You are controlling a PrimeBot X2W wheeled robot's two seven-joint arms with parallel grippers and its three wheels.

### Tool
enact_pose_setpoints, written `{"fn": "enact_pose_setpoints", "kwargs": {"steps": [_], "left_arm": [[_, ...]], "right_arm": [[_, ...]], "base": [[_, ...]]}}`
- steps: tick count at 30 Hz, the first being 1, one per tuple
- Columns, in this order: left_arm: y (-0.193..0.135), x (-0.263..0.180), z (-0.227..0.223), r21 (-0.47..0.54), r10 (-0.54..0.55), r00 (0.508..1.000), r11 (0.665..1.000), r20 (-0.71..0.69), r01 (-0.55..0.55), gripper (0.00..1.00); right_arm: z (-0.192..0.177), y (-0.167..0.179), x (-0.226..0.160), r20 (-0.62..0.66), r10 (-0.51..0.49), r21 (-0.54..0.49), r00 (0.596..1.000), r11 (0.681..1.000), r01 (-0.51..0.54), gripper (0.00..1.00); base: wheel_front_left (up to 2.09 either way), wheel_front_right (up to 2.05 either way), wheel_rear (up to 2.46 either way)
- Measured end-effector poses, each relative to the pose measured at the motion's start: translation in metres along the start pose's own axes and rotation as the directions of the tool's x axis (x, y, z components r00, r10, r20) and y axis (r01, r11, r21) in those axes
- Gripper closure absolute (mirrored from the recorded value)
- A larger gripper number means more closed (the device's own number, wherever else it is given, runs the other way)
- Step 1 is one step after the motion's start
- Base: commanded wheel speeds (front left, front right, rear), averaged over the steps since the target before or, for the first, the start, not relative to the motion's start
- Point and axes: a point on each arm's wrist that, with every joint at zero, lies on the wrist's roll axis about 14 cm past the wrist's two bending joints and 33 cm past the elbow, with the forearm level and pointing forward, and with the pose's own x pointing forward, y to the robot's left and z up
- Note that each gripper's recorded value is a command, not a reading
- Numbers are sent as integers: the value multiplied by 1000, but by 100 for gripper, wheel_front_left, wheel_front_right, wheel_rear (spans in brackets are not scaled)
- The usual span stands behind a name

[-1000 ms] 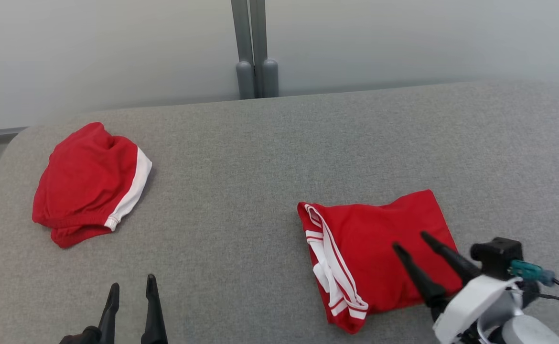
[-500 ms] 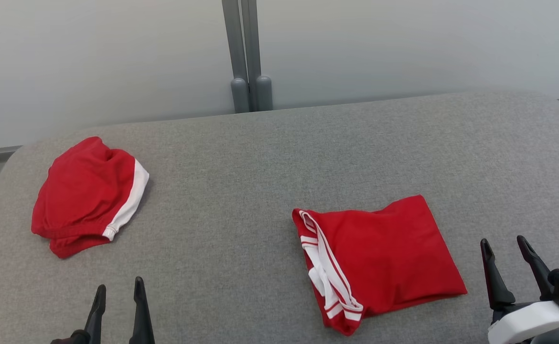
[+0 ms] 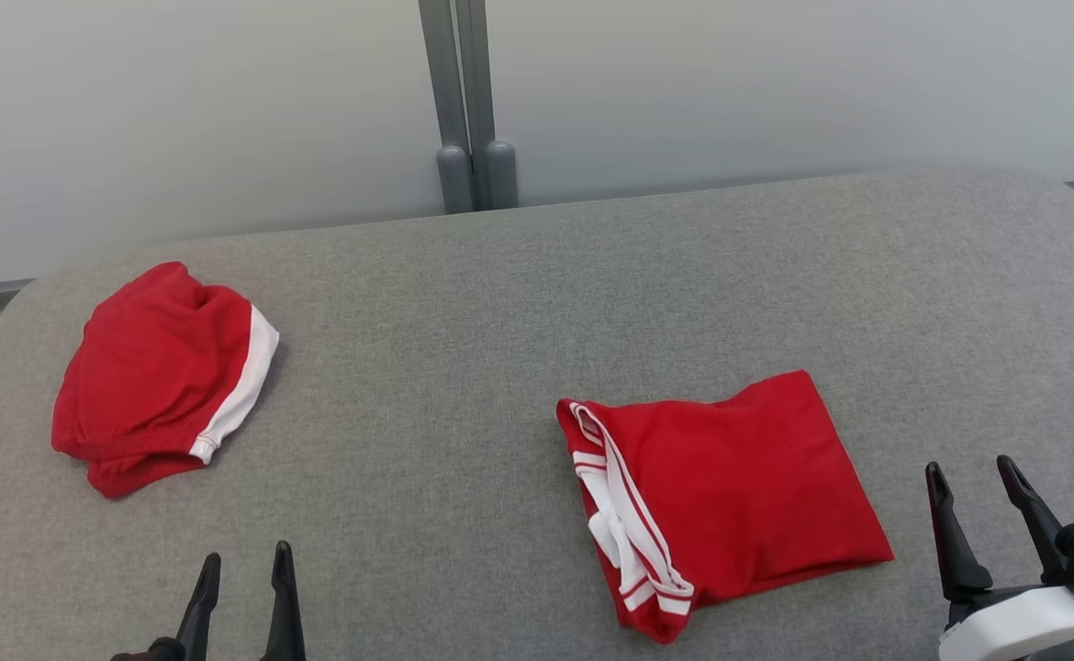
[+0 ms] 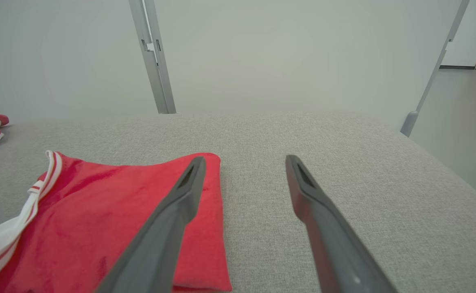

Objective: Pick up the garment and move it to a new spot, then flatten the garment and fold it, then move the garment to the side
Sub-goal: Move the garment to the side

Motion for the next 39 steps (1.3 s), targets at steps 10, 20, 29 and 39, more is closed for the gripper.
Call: {"fn": "enact_pose_setpoints", "kwargs": {"steps": [10,20,29,39], "left_arm": [[4,0,-3,-4,17,1000,1000,-8,-17,0],[2,10,-1,-7,20,1000,1000,-6,-20,0],[6,23,-12,-26,41,998,999,-40,-42,0],[21,28,-16,-25,98,994,995,-53,-99,0]], "right_arm": [[2,0,4,5,5,-3,1000,1000,-5,0],[-16,9,49,-187,127,86,974,990,-113,0],[-88,28,68,-539,217,164,814,975,-151,0],[-100,43,96,-562,281,275,778,950,-145,100]], "base": [[0,0,0],[0,0,0],[0,0,0],[0,0,0]]}}
